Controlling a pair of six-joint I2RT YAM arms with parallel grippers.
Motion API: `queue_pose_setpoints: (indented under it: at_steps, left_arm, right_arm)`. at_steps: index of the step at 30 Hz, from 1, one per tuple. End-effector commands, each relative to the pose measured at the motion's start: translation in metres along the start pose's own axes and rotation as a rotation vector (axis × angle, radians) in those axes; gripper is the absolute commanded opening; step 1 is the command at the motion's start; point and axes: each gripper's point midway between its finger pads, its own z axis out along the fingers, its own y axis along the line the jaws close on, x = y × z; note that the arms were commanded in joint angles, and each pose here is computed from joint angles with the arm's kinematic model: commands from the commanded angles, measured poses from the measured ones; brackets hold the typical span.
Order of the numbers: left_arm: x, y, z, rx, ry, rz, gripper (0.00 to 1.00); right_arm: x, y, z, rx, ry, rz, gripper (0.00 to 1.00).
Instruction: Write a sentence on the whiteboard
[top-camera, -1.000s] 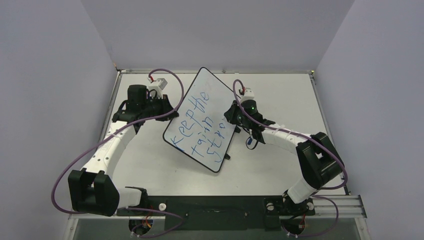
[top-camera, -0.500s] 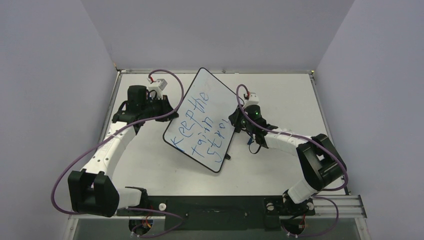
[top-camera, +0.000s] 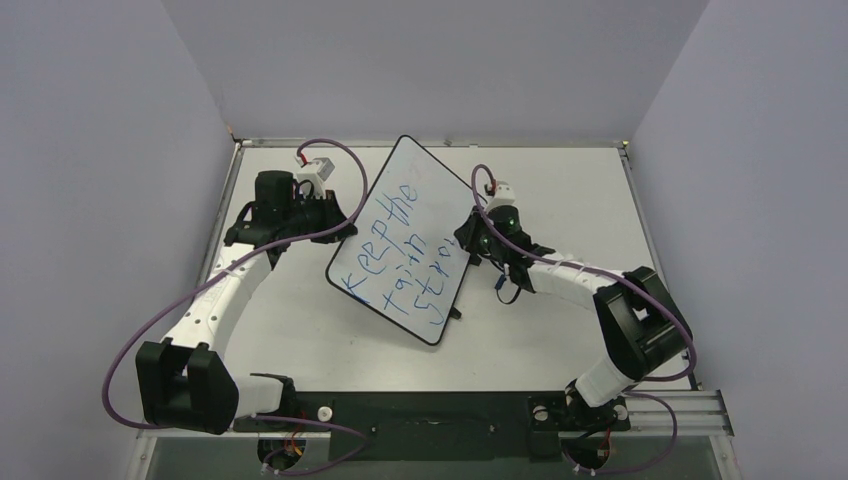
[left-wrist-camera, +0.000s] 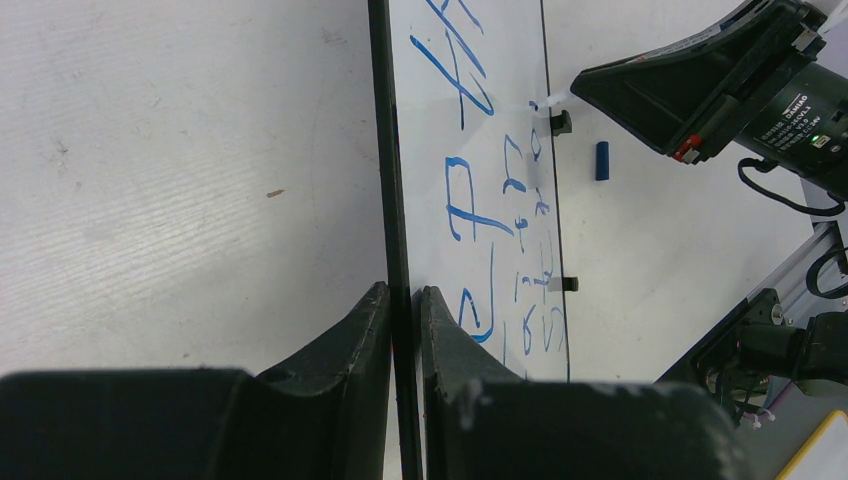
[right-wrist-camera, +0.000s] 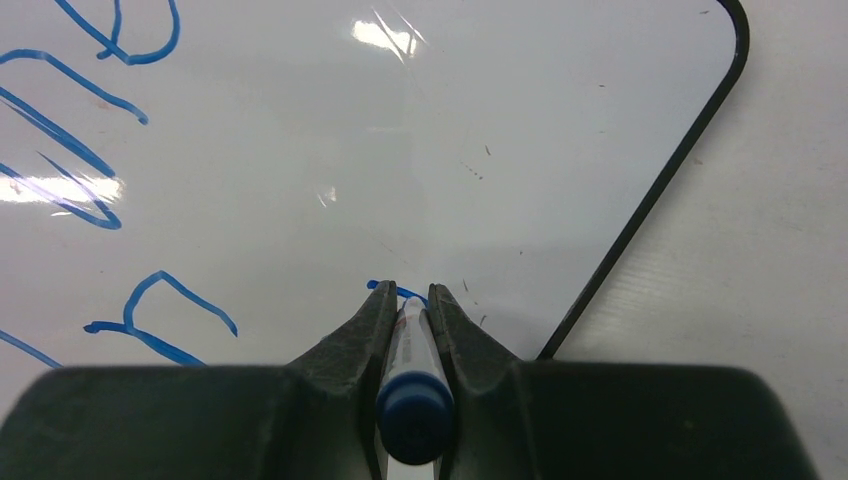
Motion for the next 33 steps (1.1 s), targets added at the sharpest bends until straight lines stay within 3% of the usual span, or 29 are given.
queue_pose_setpoints:
  at_steps: [1,12,33]
  left_arm:
    - [0.0,-0.017,-0.005,0.066,-0.012,0.063,0.0]
    - [0.0,-0.019,-0.006,0.069,-0.014,0.066,0.0]
    - [0.001,-0.02,-0.006,0.069,-0.014,0.069,0.0]
  right_arm:
    - [-0.017,0.024,0.004,-0.071,-0.023,0.01,0.0]
    - [-0.039,0.033,0.013,-0.078,-0.058,0.014,0.0]
    - [-0.027,-0.003,0.031,0.032,-0.022,0.01,0.0]
